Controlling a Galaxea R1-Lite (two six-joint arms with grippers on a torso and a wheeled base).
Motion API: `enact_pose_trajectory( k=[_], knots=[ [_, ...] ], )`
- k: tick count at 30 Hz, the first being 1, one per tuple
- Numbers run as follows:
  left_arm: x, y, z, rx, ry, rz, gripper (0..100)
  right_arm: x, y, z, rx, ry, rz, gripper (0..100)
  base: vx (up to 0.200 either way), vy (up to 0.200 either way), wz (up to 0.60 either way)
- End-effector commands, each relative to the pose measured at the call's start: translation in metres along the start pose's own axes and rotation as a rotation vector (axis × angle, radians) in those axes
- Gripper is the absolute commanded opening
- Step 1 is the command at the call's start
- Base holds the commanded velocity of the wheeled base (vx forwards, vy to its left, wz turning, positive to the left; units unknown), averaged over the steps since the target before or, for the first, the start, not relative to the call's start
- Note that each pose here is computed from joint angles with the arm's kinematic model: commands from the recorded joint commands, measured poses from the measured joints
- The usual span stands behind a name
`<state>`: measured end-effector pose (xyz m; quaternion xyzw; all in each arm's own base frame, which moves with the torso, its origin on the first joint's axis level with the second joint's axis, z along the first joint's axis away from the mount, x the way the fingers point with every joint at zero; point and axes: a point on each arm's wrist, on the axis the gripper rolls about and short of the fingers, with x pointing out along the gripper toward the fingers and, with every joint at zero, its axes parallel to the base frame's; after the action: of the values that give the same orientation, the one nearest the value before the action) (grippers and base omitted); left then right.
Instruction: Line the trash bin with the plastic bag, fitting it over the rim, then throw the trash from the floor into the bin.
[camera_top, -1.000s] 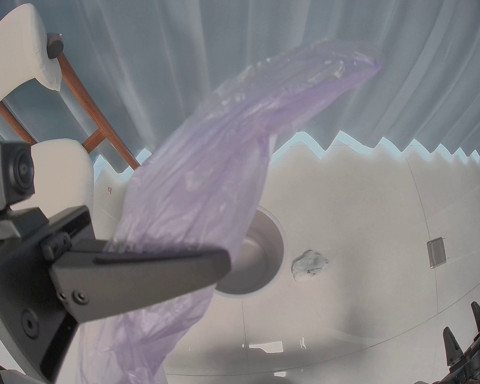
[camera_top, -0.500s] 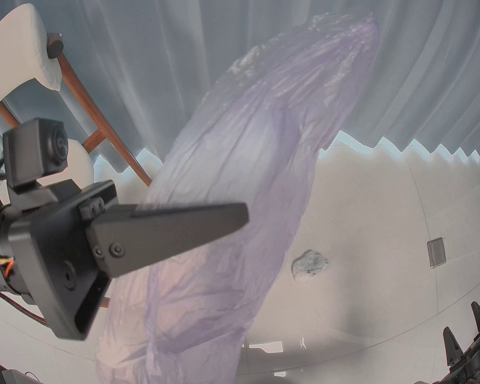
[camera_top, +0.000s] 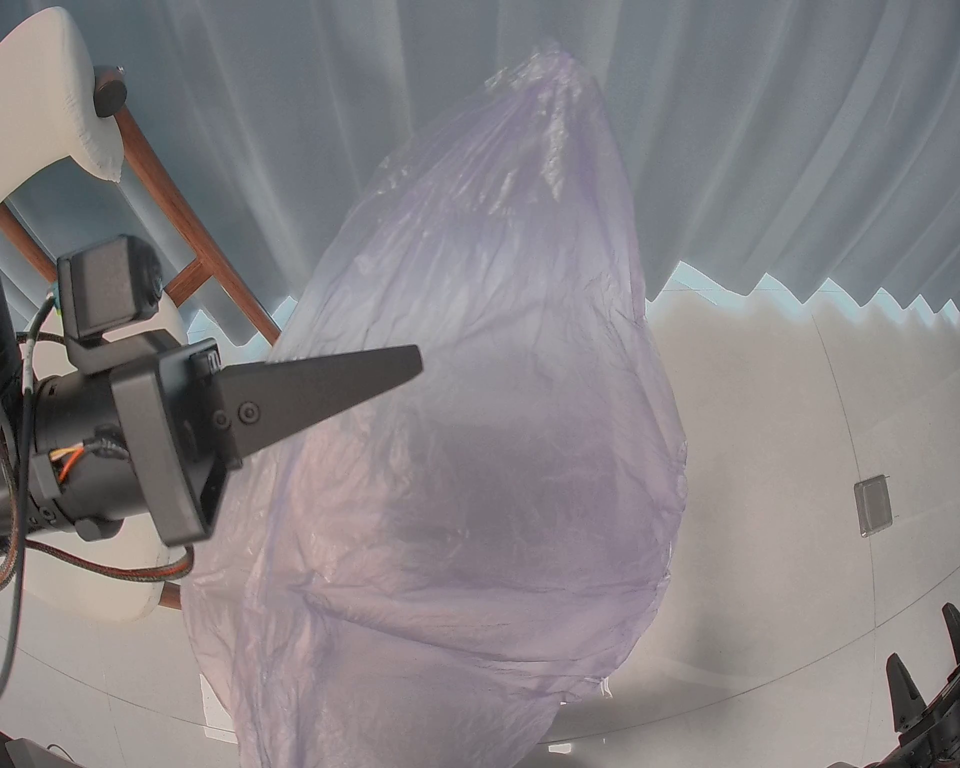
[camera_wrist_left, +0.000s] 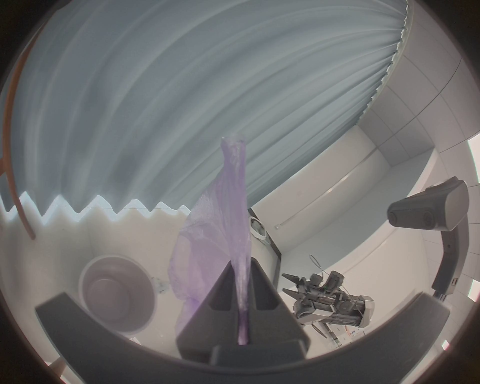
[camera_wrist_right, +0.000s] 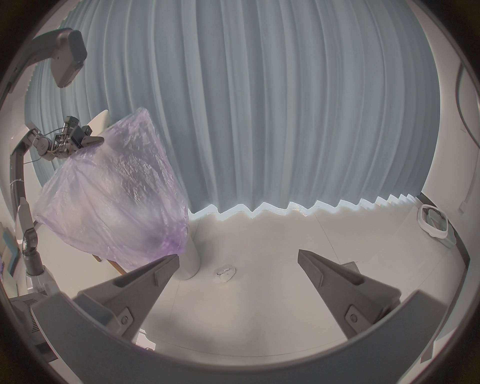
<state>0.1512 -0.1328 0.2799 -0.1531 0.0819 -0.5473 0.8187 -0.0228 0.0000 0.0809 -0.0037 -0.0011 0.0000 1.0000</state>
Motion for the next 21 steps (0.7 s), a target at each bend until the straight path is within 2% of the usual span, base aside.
enact_pose_trajectory(
  k=[1, 4, 14, 21],
  knots=[
    [-0.004, 0.007, -0.003, -0.007, -0.007, 0.058, 0, 0.000, 0.000, -0.005, 0.000, -0.001, 0.000, 100, 0.000, 0.000, 0.00],
    [-0.009, 0.013, 0.003, 0.006, -0.031, 0.090, 0, 0.000, 0.000, -0.005, 0.000, -0.001, 0.000, 100, 0.000, 0.000, 0.00],
    [-0.003, 0.029, -0.001, 0.022, -0.029, 0.134, 0, 0.000, 0.000, -0.005, 0.000, 0.001, 0.000, 100, 0.000, 0.000, 0.00],
    [0.016, 0.050, -0.026, 0.007, 0.061, 0.158, 0, 0.000, 0.000, -0.005, 0.000, 0.001, 0.000, 100, 0.000, 0.000, 0.00]
  ],
)
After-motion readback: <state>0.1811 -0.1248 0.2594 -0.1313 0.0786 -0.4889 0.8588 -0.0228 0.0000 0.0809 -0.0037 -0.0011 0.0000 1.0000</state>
